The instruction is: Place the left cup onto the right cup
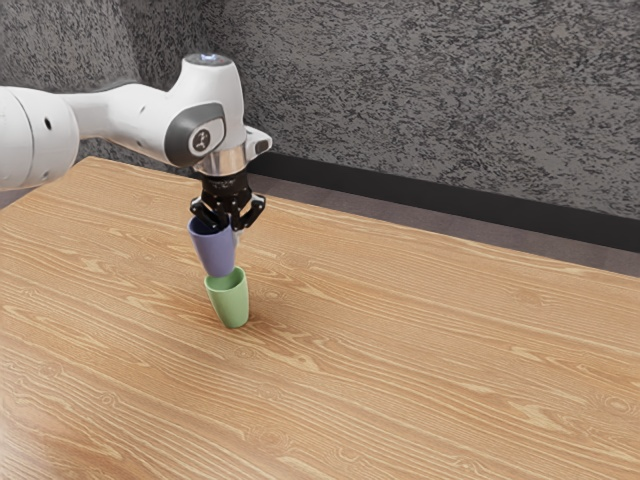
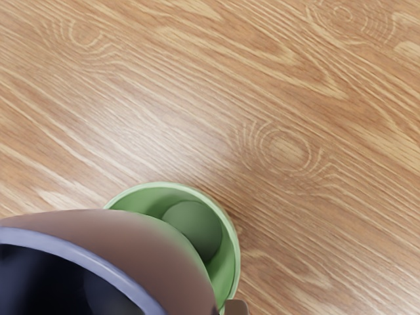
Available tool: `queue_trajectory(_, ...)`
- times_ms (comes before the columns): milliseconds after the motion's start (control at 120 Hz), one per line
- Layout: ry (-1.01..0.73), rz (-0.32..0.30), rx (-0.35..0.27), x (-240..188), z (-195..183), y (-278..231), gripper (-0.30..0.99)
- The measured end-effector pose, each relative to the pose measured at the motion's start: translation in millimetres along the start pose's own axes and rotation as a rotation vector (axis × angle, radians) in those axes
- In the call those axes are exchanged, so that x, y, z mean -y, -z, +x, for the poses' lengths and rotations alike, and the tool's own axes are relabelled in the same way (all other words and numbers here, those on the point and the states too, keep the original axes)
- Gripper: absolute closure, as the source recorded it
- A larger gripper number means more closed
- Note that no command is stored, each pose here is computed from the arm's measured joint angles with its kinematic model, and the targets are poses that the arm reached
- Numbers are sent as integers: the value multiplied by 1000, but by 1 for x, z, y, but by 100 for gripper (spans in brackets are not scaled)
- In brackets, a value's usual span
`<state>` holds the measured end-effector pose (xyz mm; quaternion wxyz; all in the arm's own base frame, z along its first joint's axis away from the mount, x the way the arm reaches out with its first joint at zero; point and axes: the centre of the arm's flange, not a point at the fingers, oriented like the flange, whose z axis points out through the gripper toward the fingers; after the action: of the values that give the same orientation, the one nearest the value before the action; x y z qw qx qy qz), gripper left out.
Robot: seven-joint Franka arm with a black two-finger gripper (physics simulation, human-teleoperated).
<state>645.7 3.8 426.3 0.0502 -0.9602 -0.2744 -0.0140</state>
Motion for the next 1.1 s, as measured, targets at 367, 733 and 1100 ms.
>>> queue_trajectory(367, 3, 6, 9, -3, 3, -15, 78)
queue_trajectory(733, 4, 2, 8, -6, 5, -27, 78)
queue_trajectory(1100, 3, -1, 16, -8, 6, -36, 53)
